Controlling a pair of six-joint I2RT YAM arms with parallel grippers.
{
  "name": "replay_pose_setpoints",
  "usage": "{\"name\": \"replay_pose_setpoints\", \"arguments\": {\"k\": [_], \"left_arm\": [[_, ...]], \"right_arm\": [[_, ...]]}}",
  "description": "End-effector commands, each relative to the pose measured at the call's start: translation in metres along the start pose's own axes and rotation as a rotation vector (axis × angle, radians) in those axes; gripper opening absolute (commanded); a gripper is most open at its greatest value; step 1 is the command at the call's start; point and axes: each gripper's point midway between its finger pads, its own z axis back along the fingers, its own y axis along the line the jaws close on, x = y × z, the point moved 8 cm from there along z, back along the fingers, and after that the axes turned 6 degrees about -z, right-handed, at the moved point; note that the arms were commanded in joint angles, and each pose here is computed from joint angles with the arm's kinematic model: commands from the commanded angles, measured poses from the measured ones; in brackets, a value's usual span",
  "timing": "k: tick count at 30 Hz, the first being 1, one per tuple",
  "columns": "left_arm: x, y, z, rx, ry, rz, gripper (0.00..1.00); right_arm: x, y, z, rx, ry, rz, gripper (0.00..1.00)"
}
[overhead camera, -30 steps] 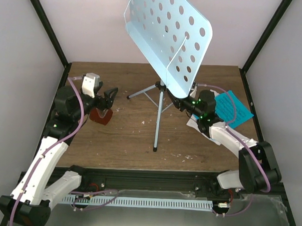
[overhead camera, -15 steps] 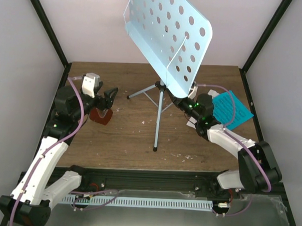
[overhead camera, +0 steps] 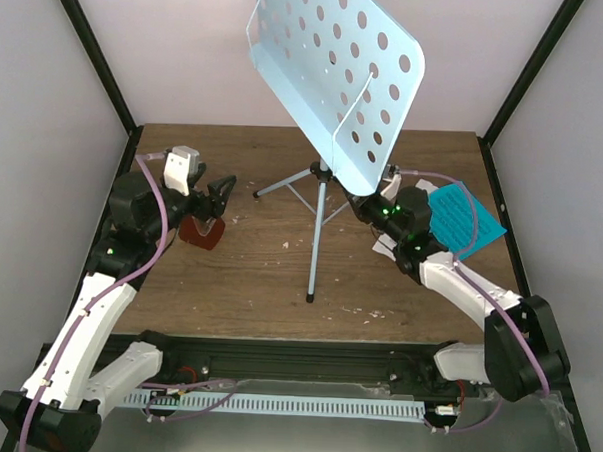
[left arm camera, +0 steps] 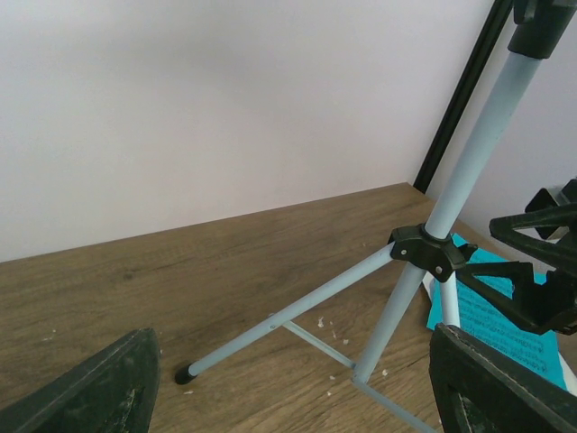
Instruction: Pack up the instrument practice props
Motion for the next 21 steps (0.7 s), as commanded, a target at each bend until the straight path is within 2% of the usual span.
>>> {"name": "replay_pose_setpoints", "arguments": {"k": [1,4,8,16,21], "left_arm": [[0.000,-0.002,-0.001,-0.019,-0.013,-0.009,0.82],[0.000,-0.002,-0.001,-0.019,-0.014,-0.008,0.83],[0.000,-0.002,-0.001,-0.019,-0.015,-0.008,0.83],[0.000,-0.003,0.000,-0.022,-0.016,-0.008,0.83],[0.000,-0.003,0.000,-0.023,-0.017,-0.008,0.83]], "right_arm": [[0.004,0.010,-0.002,-0.066,0.004,-0.200,0.81],[0.003,0.012,-0.007,-0.093,0.043,-0.287,0.80],[0.000,0.012,-0.010,-0.108,0.084,-0.371,0.75],[-0.003,0.004,-0.013,-0.169,0.093,-0.435,0.55],[-0.003,0.004,-0.015,-0.156,0.103,-0.443,0.46]]}}
